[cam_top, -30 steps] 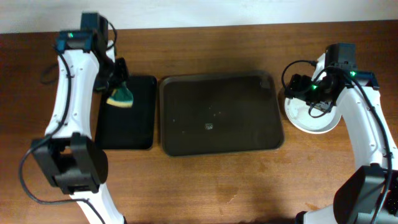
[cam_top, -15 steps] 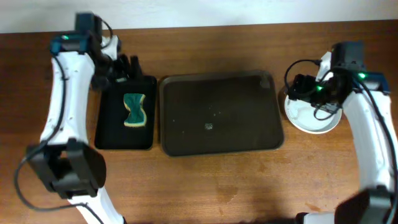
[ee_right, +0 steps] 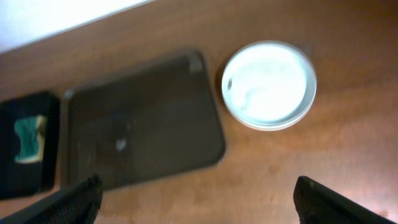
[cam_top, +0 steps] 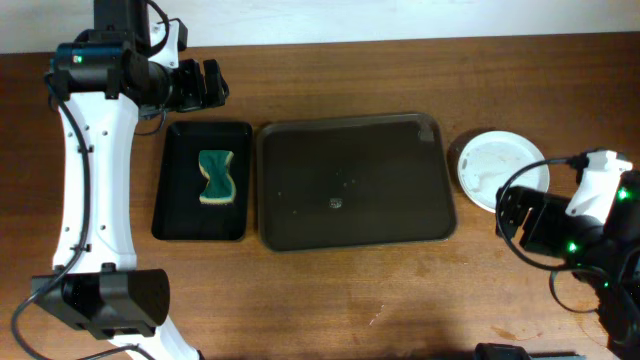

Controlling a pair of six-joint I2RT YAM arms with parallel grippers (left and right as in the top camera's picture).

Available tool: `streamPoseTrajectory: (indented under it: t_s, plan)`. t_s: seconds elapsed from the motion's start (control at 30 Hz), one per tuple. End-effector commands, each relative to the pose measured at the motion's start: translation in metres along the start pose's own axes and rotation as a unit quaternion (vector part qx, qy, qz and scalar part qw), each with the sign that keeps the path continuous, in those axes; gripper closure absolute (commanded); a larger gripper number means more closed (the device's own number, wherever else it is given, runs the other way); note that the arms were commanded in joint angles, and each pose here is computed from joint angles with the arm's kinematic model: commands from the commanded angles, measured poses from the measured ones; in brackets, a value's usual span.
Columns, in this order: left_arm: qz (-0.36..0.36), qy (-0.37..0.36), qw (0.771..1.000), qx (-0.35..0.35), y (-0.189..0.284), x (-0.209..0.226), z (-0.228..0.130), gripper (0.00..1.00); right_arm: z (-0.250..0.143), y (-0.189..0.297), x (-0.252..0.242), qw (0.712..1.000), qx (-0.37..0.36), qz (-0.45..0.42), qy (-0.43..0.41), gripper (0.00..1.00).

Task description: Clean dirty plates on tray and stack at the side

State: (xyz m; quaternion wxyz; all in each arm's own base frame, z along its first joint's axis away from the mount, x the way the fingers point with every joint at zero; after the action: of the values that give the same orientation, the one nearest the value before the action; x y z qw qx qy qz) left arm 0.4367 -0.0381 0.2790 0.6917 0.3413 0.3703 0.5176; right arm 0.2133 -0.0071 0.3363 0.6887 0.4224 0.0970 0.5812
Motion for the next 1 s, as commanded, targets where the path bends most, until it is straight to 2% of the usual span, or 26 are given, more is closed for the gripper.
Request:
streamPoseTrajectory:
  t_s: [0.0,0.1,0.17,0.2,0.3,0.47,0.57,0.63,0.97]
  plan:
    - [-0.003,-0.004,1.000,-0.001,-0.001,0.000,0.001,0.01,0.017,-0.010,0.004,0.995,-0.059,0.006,0.079,0.01]
    - [-0.003,-0.004,1.000,-0.001,-0.001,0.000,0.001,0.00,0.010,-0.031,0.003,0.985,-0.132,0.043,0.101,0.01]
    - [-0.003,-0.004,1.000,0.000,-0.001,0.000,0.001,0.01,-0.012,-0.059,-0.001,0.962,-0.227,0.092,0.118,0.01]
    - [-0.003,-0.004,1.000,0.000,-0.001,0.000,0.001,0.01,-0.026,-0.070,-0.004,0.954,-0.250,0.109,0.124,0.01]
    - [-0.003,-0.004,1.000,-0.001,-0.001,0.000,0.001,0.00,-0.061,-0.093,-0.015,0.937,-0.294,0.134,0.133,0.01]
    - [-0.003,-0.004,1.000,-0.001,-0.001,0.000,0.001,0.01,-0.084,-0.116,-0.028,0.907,-0.365,0.159,0.133,0.01]
    - [-0.003,-0.004,1.000,0.000,-0.001,0.000,0.001,0.01,-0.091,-0.125,-0.032,0.912,-0.355,0.155,0.133,0.01]
    - [-0.003,-0.004,1.000,-0.001,-0.001,0.000,0.001,0.01,-0.108,-0.140,-0.036,0.930,-0.307,0.152,0.134,0.01]
    - [-0.003,-0.004,1.000,0.000,-0.001,0.000,0.001,0.01,-0.110,-0.140,-0.032,0.928,-0.303,0.164,0.139,0.01]
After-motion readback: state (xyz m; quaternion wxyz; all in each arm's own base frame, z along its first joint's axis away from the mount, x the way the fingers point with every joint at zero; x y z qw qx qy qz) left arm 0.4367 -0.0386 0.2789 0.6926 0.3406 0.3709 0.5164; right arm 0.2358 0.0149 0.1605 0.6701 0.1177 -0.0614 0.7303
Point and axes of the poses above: each gripper's point midway between its finger pads, its own y axis back along the fingers, its own x axis along the line the jaws close on, z = x × y, the point moved 1 cm from there along y, back along the fingers, and after that the axes turned 12 degrees about -y, right-handed, at the moved point
